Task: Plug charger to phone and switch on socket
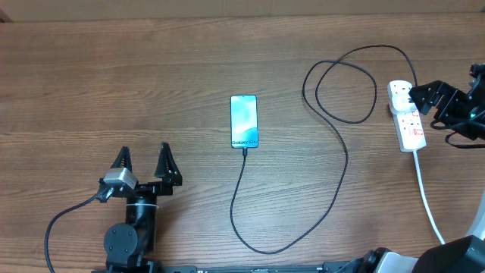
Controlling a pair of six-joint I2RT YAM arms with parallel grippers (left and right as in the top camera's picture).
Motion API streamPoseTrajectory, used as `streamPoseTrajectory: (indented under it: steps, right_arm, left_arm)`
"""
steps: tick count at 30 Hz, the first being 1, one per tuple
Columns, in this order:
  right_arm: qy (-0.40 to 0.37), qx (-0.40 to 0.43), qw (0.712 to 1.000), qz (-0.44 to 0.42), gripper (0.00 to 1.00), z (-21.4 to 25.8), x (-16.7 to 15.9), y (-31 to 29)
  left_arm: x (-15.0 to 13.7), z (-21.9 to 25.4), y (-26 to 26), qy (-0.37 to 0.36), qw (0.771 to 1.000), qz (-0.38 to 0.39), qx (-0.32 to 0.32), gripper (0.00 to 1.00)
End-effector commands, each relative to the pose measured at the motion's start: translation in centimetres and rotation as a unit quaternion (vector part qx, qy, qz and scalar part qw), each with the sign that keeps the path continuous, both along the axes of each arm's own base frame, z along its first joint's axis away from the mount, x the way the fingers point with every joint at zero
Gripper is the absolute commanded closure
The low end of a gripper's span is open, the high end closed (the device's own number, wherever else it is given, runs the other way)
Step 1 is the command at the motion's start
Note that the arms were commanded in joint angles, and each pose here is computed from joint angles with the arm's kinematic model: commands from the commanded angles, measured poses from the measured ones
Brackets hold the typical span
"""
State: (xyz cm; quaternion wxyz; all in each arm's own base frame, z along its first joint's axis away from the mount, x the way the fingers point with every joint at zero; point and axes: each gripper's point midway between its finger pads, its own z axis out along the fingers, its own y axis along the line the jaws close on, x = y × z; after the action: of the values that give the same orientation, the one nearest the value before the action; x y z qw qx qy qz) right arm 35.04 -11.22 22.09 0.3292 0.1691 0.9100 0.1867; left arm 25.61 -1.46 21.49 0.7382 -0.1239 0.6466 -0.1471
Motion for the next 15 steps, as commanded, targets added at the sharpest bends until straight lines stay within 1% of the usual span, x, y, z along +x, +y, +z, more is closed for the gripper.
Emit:
streamPoseTrajectory:
  steps: [1, 7, 11, 15]
  right_arm:
    - [-0.003, 0.001, 1.0, 0.001, 0.0, 0.1, 0.1, 0.0]
    - [-0.003, 0.001, 1.0, 0.001, 0.0, 0.1, 0.1, 0.0]
    - [-0.003, 0.001, 1.0, 0.001, 0.0, 0.1, 0.1, 0.0]
    - [-0.003, 0.001, 1.0, 0.001, 0.0, 0.1, 0.1, 0.0]
  left_arm:
    - [-0.2, -0.7, 0.3, 0.003, 1.0, 0.002, 0.002, 0.0]
    - [-0.5, -2.0, 1.2, 0.029, 0.999, 0.021, 0.005, 0.0]
    - [-1.0, -3.7, 2.3, 0.06, 0.997, 0.041, 0.007, 0.0]
    - [-1.0, -5.2, 2.9, 0.092, 0.994, 0.048, 0.029, 0.0]
